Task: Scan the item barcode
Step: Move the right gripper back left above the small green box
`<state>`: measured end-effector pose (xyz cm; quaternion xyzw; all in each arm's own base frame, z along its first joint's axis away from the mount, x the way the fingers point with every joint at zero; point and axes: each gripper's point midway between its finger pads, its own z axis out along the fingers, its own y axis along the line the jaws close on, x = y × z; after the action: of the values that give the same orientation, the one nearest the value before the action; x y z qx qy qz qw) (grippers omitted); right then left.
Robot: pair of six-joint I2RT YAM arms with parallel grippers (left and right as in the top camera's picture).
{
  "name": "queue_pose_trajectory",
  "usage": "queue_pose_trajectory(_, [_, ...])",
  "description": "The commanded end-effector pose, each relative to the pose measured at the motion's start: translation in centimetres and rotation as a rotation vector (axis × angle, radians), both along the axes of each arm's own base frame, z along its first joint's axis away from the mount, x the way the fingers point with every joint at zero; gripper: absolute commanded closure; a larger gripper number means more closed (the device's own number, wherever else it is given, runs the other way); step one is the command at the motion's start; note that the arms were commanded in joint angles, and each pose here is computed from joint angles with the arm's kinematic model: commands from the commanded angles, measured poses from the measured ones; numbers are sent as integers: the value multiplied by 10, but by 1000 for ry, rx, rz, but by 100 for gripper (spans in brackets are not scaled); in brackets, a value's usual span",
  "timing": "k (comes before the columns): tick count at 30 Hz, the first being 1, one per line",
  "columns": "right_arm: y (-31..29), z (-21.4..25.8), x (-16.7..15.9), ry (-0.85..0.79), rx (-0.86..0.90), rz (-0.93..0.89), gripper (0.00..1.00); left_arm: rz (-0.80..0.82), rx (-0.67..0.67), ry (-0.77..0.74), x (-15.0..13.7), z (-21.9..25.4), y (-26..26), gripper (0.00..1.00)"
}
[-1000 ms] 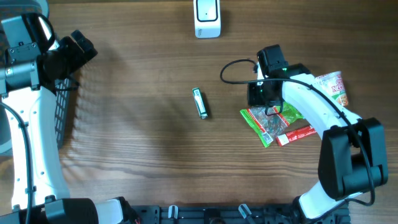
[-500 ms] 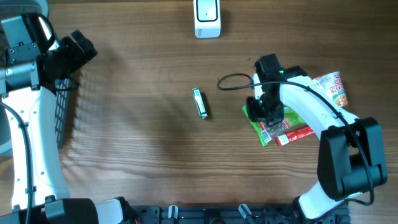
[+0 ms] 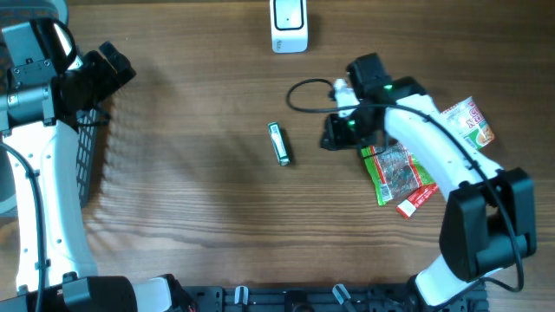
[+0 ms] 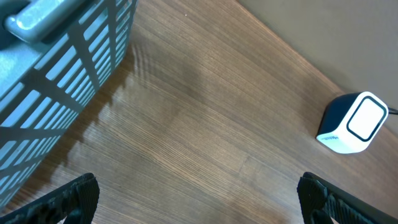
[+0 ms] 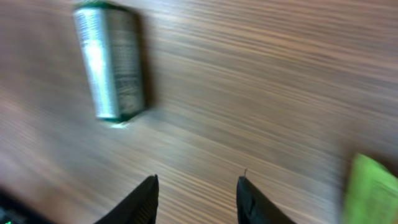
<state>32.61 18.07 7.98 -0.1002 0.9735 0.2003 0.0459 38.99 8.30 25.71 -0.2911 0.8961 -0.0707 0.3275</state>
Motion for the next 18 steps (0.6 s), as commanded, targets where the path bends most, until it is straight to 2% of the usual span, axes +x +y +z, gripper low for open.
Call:
queue_pose_trajectory(1, [51, 13, -10, -38, 91, 97, 61, 14, 9, 2, 0, -1, 4, 0])
queue_pose_trajectory(4, [73, 9, -8, -118, 24, 109, 64, 14, 9, 2, 0, -1, 4, 0])
queue_pose_trajectory(8, [87, -6, 1, -250, -137, 91, 58, 14, 9, 2, 0, -1, 4, 0])
queue_pose_trajectory(13, [92, -18, 14, -359, -254, 35, 60, 14, 9, 2, 0, -1, 4, 0])
queue_pose_trajectory(14, [95, -19, 18, -365, -242, 18, 57, 14, 8, 2, 0, -1, 4, 0])
queue_pose_trajectory(16, [100, -19, 21, -374, -216, 13, 43, 14, 9, 2, 0, -1, 4, 0])
queue_pose_trajectory(18, [104, -19, 25, -388, -206, 12, 38, 14, 8, 2, 0, -1, 4, 0])
